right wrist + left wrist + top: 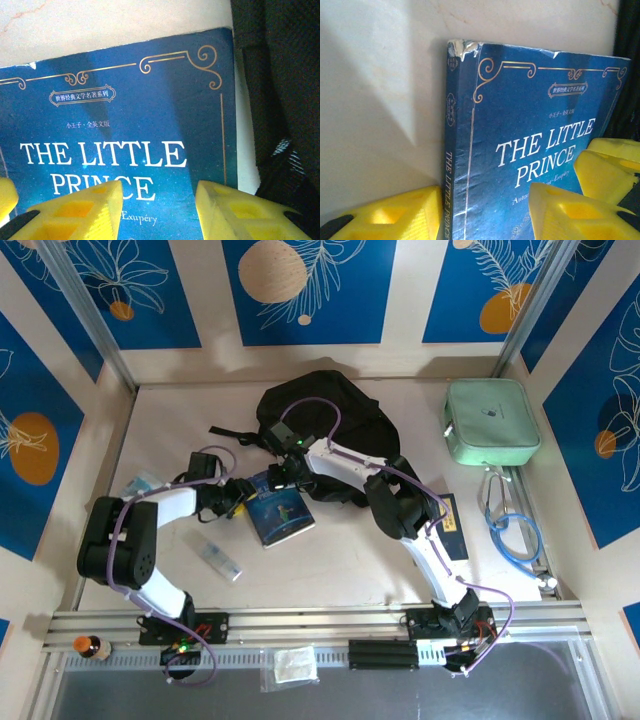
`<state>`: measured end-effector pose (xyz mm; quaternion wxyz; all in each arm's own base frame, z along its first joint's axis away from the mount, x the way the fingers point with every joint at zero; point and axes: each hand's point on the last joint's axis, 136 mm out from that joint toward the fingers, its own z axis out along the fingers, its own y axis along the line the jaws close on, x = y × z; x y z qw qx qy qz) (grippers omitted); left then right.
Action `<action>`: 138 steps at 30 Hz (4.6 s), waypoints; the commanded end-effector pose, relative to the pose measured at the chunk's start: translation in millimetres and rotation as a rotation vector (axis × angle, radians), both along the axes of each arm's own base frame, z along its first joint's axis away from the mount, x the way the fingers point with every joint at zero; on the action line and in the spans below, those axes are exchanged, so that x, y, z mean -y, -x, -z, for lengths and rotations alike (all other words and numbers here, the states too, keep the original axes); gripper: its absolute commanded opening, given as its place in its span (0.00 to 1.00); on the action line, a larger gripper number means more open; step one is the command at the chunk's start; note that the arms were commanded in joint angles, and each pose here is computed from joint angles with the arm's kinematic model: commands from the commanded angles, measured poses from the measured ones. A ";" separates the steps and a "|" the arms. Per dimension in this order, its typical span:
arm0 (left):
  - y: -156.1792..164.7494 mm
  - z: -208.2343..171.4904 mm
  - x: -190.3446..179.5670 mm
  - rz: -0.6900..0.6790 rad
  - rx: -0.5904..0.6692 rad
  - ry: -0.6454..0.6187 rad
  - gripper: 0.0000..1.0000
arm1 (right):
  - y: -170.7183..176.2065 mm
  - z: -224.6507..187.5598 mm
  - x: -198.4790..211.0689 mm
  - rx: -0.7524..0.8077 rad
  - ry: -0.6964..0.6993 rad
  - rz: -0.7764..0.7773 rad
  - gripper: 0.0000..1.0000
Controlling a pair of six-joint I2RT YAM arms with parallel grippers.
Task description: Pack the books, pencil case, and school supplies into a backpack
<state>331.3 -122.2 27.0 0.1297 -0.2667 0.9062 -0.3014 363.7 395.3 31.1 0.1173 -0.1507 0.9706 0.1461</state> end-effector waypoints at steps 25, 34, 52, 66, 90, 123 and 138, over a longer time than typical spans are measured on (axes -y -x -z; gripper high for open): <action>-26.1 -67.0 47.2 0.228 0.341 0.233 0.28 | 25.7 44.2 17.5 -0.224 -0.029 0.048 0.40; -28.3 -62.8 40.4 0.217 0.318 0.168 0.08 | 19.1 13.3 8.0 -0.179 -0.090 0.040 0.40; -47.8 -200.4 -8.5 0.151 0.555 -0.188 0.00 | 11.5 -164.2 47.4 0.077 -0.570 0.129 0.69; -128.0 -309.8 43.8 -0.073 0.749 0.292 0.00 | -2.9 -200.4 121.9 0.032 -0.968 0.343 0.91; -152.9 -292.8 124.5 -0.162 0.695 0.605 0.00 | -54.1 -194.7 139.1 -0.095 -1.342 0.637 0.93; -145.8 -232.8 121.7 -0.108 0.573 0.456 0.30 | -72.0 -217.3 167.0 0.063 -1.328 0.522 0.06; -91.1 -195.3 186.9 0.500 0.756 -0.035 0.69 | -20.9 -215.0 292.9 0.350 -0.872 0.686 0.00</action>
